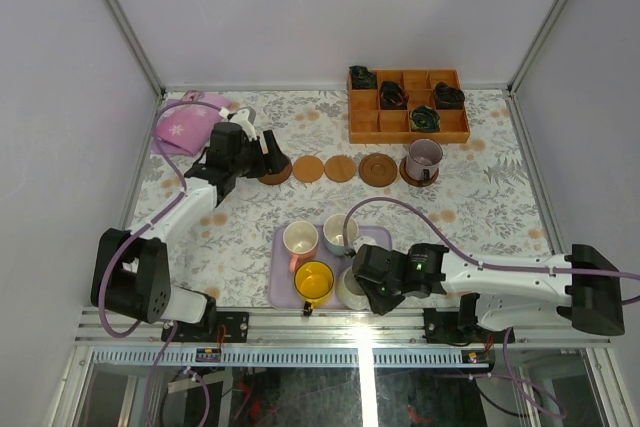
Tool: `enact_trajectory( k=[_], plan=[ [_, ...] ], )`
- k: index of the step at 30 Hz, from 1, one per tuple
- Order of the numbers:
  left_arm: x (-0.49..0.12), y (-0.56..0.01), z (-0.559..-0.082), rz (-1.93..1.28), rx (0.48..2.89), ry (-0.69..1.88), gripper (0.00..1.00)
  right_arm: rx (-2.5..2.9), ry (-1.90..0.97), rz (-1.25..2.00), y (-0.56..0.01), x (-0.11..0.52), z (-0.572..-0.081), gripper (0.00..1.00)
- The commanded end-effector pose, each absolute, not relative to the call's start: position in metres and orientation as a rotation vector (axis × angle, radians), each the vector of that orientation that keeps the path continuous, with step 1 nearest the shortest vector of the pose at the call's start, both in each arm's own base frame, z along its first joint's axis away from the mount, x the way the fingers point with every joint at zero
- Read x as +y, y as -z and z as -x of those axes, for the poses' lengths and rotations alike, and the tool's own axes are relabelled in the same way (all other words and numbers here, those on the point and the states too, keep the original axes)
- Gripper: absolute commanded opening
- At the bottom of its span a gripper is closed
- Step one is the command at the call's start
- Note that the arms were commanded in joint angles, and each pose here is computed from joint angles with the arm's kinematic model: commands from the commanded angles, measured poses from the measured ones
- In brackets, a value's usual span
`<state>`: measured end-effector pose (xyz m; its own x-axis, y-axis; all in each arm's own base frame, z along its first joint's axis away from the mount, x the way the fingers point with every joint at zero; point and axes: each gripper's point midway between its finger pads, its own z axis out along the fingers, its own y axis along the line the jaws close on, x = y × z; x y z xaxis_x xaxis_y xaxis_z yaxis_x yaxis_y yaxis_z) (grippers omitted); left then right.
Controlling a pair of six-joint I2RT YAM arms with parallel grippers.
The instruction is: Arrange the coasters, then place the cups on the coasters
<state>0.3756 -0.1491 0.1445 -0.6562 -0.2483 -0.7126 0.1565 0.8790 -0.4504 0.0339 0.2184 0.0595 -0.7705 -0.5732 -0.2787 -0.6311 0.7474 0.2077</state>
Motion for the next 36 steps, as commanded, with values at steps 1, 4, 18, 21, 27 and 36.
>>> enact_trajectory(
  k=[1,4,18,21,27,36],
  plan=[
    [-0.150,-0.142,-0.375,0.053,2.207,0.620,0.76,2.745,-0.465,0.935,-0.072,0.213,-0.029,0.00],
    [-0.149,-0.143,-0.375,0.051,2.206,0.614,0.77,2.716,-0.427,0.908,-0.088,0.202,-0.034,0.00],
    [-0.150,-0.142,-0.376,0.048,2.206,0.619,0.77,2.415,-0.135,0.600,-0.209,0.187,-0.112,0.00],
    [-0.147,-0.143,-0.375,0.041,2.204,0.593,0.77,2.389,0.070,0.509,-0.223,0.180,-0.150,0.00],
    [-0.140,-0.153,-0.376,0.036,2.179,0.546,0.77,2.313,0.077,0.277,-0.245,0.174,-0.229,0.00],
    [-0.135,-0.160,-0.375,0.015,2.148,0.516,0.78,2.331,0.037,0.183,-0.206,0.177,-0.317,0.00]
  ],
)
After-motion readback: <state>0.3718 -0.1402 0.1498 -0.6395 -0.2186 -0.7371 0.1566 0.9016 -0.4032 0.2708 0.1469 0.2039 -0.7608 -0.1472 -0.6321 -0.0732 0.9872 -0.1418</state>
